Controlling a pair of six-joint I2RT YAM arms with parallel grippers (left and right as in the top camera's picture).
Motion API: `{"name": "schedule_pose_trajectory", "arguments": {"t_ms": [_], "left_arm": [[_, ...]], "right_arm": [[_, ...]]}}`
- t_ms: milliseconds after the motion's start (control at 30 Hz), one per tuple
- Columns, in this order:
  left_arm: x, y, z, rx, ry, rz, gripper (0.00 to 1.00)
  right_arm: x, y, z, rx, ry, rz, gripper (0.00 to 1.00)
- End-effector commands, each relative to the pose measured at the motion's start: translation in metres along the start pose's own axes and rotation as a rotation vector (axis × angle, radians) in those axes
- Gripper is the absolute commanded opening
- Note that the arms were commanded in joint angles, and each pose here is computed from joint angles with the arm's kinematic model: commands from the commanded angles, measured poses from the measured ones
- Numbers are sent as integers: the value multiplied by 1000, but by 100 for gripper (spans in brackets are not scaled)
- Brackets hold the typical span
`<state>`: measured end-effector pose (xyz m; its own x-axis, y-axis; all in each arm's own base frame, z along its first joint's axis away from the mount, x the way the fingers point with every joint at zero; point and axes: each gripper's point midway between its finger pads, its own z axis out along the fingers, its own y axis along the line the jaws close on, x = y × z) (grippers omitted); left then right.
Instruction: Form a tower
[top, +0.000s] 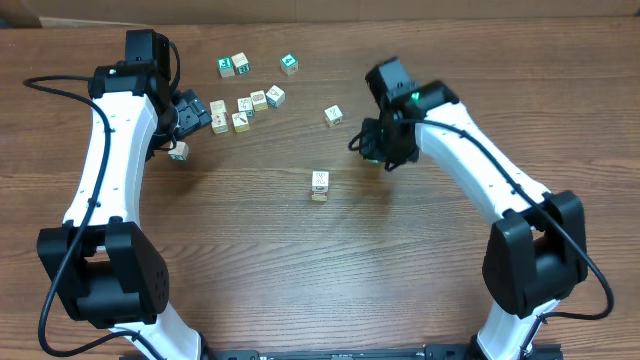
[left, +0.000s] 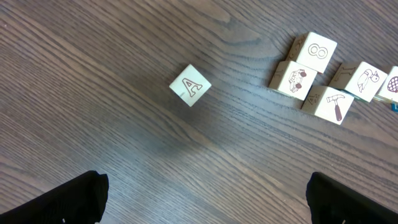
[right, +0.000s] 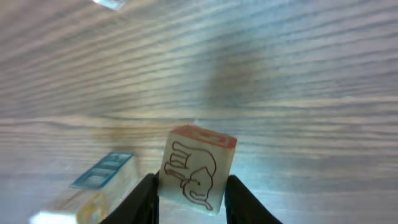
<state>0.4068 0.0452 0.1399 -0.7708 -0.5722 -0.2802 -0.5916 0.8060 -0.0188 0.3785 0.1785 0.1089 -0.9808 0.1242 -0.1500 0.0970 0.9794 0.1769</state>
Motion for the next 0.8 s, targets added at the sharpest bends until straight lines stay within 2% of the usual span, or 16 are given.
{"name": "schedule_pose_trajectory", "arguments": {"t_ms": [0, 200, 500, 767], "left_arm": [[-5, -2, -10, 17, -25, 9, 100], [-5, -2, -10, 17, -24, 9, 100], [-5, -2, -10, 17, -24, 9, 99], [-5, -2, -10, 17, -25, 9, 99]], "right_arm": [[-16, 12, -31, -17, -51, -32, 30], [-6, 28, -62, -20, -37, -69, 30], [29, 70, -58, -36, -7, -192, 30], [43, 89, -57, -53, -5, -238, 30]]}}
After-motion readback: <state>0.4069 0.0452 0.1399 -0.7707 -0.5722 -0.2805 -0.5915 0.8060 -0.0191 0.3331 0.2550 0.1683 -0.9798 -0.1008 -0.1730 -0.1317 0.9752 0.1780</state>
